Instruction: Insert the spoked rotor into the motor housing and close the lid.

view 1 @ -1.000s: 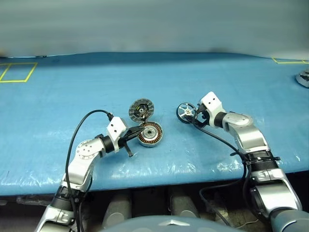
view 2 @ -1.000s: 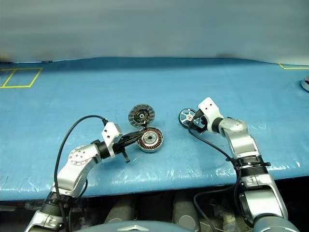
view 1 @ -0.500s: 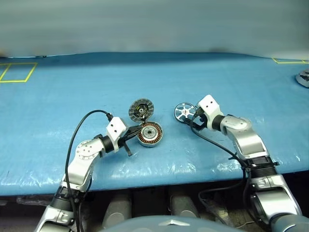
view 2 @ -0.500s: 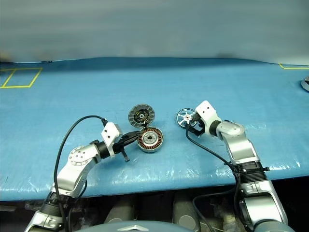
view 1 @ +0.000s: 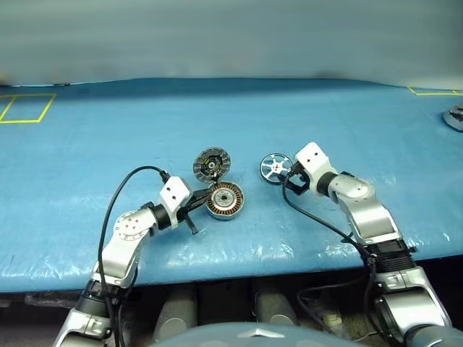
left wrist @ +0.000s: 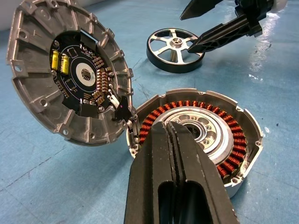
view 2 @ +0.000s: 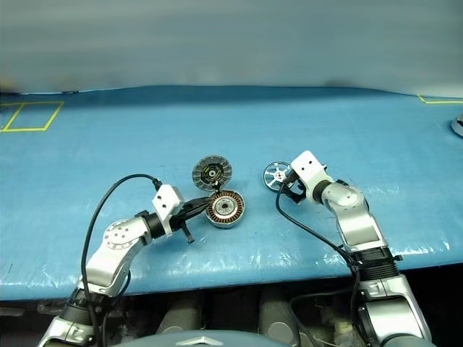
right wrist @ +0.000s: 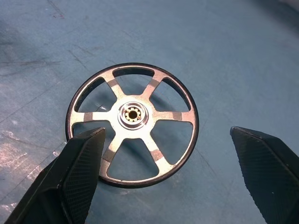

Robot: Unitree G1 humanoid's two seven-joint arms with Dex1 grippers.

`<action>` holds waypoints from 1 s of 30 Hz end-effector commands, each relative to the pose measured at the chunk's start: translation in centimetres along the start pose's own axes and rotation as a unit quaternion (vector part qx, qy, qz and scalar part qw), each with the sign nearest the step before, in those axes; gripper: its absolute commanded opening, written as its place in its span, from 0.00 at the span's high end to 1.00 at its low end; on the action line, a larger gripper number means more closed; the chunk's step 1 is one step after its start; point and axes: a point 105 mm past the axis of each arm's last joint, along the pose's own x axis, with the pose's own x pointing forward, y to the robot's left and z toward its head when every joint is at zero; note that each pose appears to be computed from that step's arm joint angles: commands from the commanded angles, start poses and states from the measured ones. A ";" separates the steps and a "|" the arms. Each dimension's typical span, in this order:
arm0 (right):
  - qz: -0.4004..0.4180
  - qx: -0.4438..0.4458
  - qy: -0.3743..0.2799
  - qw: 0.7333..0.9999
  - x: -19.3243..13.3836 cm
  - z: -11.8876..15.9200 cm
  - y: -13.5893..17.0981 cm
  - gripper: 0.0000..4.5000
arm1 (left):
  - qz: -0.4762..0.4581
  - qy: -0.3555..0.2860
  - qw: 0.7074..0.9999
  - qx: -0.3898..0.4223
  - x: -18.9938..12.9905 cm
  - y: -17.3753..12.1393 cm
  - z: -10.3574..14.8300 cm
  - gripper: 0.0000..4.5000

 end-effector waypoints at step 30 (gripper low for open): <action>0.052 0.033 0.006 0.998 1.2 -0.5 2.4 0.70 | 0.011 0.001 1.000 0.009 -0.1 0.3 -0.1 1.00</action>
